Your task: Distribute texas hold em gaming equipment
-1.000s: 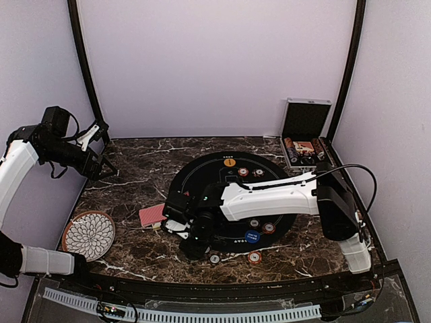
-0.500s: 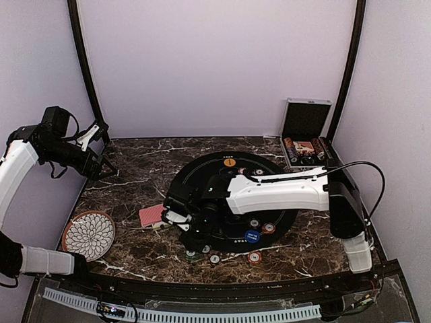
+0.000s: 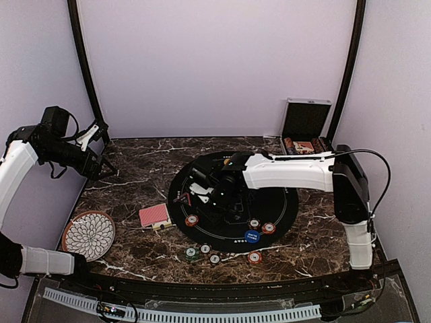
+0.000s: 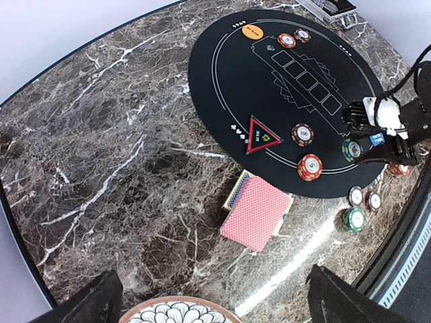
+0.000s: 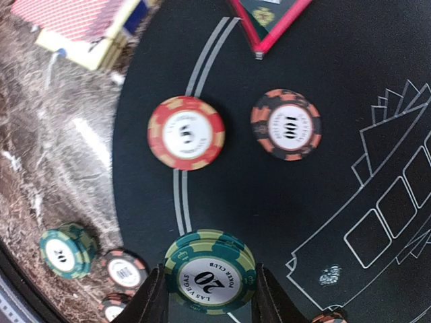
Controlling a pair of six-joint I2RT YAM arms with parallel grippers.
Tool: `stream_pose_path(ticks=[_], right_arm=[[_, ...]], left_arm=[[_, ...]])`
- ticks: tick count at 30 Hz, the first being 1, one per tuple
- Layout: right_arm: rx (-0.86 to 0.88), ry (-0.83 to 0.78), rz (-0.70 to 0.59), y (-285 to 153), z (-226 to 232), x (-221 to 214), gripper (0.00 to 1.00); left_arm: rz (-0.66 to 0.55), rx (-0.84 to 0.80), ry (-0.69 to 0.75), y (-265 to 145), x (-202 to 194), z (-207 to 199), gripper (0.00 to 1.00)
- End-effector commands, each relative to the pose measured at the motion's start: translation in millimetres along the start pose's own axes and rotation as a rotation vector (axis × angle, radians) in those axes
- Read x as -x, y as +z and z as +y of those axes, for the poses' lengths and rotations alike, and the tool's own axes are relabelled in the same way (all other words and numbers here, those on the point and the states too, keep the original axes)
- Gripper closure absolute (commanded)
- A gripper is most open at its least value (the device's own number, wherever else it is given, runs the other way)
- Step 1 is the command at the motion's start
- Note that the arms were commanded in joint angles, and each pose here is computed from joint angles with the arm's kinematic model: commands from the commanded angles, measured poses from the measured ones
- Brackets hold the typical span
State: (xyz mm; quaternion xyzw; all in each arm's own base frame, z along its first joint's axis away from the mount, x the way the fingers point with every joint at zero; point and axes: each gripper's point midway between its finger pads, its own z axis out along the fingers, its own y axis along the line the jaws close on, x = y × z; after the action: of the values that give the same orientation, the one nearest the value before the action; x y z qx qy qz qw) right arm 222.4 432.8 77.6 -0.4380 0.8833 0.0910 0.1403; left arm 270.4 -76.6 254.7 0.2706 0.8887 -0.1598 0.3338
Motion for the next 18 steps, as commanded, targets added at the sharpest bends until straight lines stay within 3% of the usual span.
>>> stream_pose_path(ticks=[1,13,18], right_arm=[[-0.024,0.027,-0.028,10.8,-9.5,7.4,0.95],[-0.027,0.037,-0.002,45.4,-15.3,13.9,0.96],[-0.032,0.044,0.003,52.9,-15.8,13.7,0.89]], left_arm=[[-0.011,0.01,0.021,-8.6,-0.5,-4.1,0.01],[-0.008,0.012,0.019,-7.6,-1.4,-3.1,0.01],[-0.006,0.009,0.019,-5.4,-2.5,-2.8,0.01]])
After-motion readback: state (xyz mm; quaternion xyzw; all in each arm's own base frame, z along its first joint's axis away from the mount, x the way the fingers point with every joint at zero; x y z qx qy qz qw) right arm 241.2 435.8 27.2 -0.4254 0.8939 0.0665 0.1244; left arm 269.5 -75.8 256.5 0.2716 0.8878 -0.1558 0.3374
